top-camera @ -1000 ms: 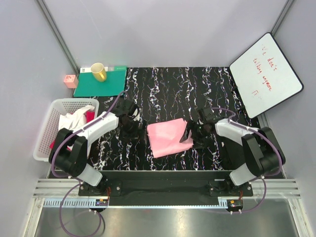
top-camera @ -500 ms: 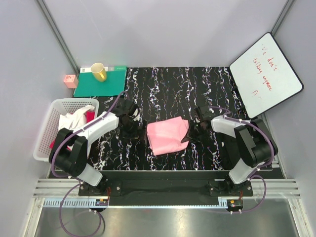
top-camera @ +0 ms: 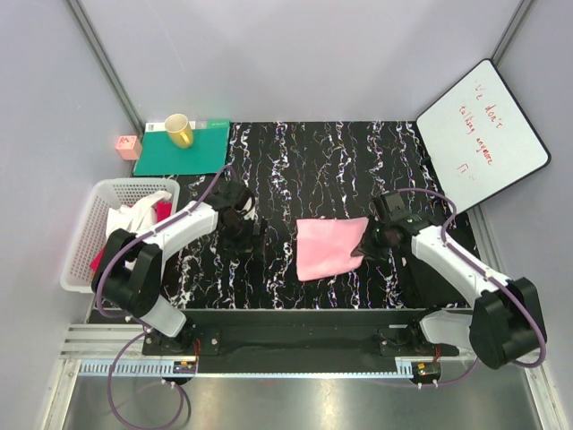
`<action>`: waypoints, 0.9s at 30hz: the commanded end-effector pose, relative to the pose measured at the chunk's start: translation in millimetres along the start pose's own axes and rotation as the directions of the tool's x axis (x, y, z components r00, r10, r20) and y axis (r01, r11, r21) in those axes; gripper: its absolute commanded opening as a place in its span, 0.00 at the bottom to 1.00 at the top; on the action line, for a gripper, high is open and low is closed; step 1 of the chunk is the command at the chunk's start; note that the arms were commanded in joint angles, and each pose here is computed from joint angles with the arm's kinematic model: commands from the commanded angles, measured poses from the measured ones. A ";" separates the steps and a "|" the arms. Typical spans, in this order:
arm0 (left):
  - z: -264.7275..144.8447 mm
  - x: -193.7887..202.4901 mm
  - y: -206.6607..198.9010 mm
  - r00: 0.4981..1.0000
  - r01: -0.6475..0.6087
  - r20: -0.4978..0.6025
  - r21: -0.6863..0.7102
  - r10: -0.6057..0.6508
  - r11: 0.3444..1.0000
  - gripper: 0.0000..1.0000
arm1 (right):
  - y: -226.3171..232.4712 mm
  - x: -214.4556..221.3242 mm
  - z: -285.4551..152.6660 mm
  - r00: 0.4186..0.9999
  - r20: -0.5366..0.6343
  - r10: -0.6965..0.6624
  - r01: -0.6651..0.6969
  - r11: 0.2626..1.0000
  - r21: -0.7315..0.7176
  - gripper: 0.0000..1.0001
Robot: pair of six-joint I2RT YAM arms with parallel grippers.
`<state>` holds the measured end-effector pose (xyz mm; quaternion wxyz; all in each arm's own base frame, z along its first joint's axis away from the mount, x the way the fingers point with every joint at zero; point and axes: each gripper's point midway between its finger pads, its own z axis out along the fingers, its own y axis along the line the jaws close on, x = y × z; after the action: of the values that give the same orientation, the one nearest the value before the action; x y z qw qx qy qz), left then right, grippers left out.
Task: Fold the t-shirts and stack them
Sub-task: Put the neatly folded tshirt into the corner of the board with the right arm
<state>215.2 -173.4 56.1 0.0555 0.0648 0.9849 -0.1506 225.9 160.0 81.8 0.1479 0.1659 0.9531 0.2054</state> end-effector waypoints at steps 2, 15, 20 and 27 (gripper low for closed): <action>-5.2 -14.4 -10.9 0.998 -0.051 0.044 0.022 0.050 0.998 0.99 | -43.4 -5.6 -28.5 0.995 0.101 0.025 -0.046 0.977 0.206 0.00; -4.8 -12.4 -13.4 0.997 -0.064 0.048 0.031 0.062 0.997 0.99 | -58.2 -66.0 -67.4 0.982 0.177 -0.061 0.002 0.949 0.316 0.00; -4.7 -11.6 -14.2 0.997 -0.058 0.049 0.031 0.056 0.998 0.99 | -81.2 -91.4 -90.1 0.974 0.225 -0.017 -0.066 0.931 0.358 0.00; -5.8 -15.3 -16.7 0.997 -0.057 0.056 0.034 0.055 0.998 0.99 | -118.1 -85.1 -96.4 0.976 0.195 0.099 -0.171 0.901 0.399 0.00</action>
<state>213.3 -177.8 55.6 0.0561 0.0833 0.9834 -0.1513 250.4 8.7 131.9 0.1956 0.2640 0.9444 0.0095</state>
